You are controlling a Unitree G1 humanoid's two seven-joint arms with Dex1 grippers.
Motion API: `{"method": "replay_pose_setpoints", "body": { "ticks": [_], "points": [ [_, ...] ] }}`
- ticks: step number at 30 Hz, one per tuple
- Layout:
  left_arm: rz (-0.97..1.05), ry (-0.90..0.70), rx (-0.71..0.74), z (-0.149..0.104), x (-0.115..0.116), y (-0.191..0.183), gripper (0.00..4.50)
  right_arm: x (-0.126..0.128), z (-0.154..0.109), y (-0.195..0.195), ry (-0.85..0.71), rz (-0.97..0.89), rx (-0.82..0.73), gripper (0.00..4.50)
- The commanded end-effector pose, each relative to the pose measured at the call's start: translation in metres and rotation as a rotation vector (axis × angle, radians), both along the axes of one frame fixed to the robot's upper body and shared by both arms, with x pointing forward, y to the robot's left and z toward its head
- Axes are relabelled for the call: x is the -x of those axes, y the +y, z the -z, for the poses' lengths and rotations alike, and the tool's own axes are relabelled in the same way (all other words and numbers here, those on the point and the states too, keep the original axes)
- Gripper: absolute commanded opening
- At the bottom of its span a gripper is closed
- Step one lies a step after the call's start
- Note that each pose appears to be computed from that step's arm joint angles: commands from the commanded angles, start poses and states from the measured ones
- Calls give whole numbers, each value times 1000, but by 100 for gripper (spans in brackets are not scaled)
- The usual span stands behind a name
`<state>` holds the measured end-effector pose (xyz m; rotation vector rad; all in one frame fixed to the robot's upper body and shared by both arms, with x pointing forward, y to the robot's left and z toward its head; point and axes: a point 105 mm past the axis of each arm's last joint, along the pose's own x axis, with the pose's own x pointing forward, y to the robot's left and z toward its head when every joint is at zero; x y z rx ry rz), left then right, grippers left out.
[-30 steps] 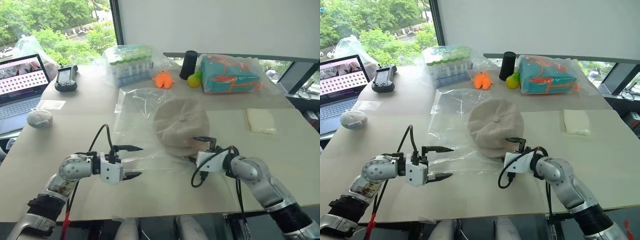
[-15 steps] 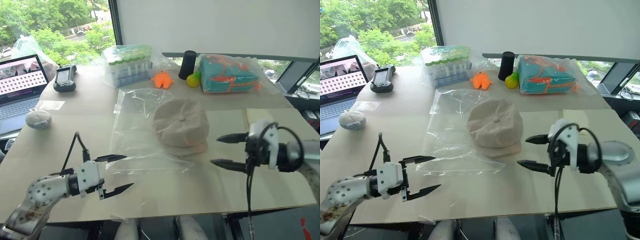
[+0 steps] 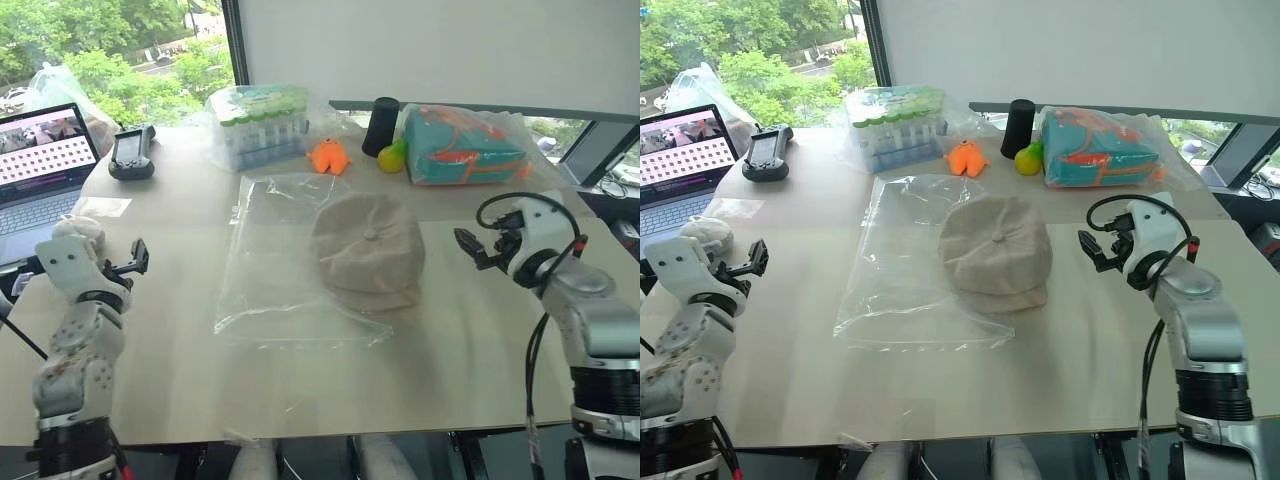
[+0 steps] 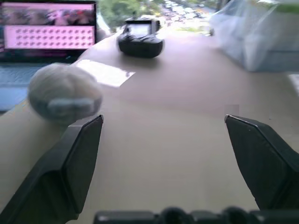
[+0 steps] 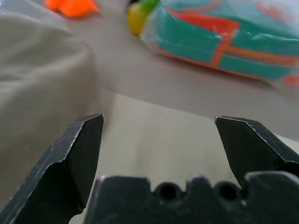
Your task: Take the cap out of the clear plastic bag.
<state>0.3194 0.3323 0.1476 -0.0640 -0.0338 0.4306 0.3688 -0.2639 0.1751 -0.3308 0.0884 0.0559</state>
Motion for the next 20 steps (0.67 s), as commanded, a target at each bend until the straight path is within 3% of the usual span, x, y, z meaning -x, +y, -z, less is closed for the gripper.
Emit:
{"method": "replay_pose_setpoints", "body": {
  "ticks": [1, 4, 14, 20],
  "points": [
    [-103, 19, -58, 11, 0, 9, 449, -7, -9, -14, -107, 134, 97, 450],
    [-103, 44, -24, 27, -2, 7, 449, -12, -3, -14, -116, 147, 141, 450],
    [108, 18, -44, 32, -14, -29, 449, -12, 36, -3, -61, 68, 155, 450],
    [142, 28, -62, 34, -13, -28, 449, -12, 35, -2, -75, 73, 119, 450]
  ]
}}
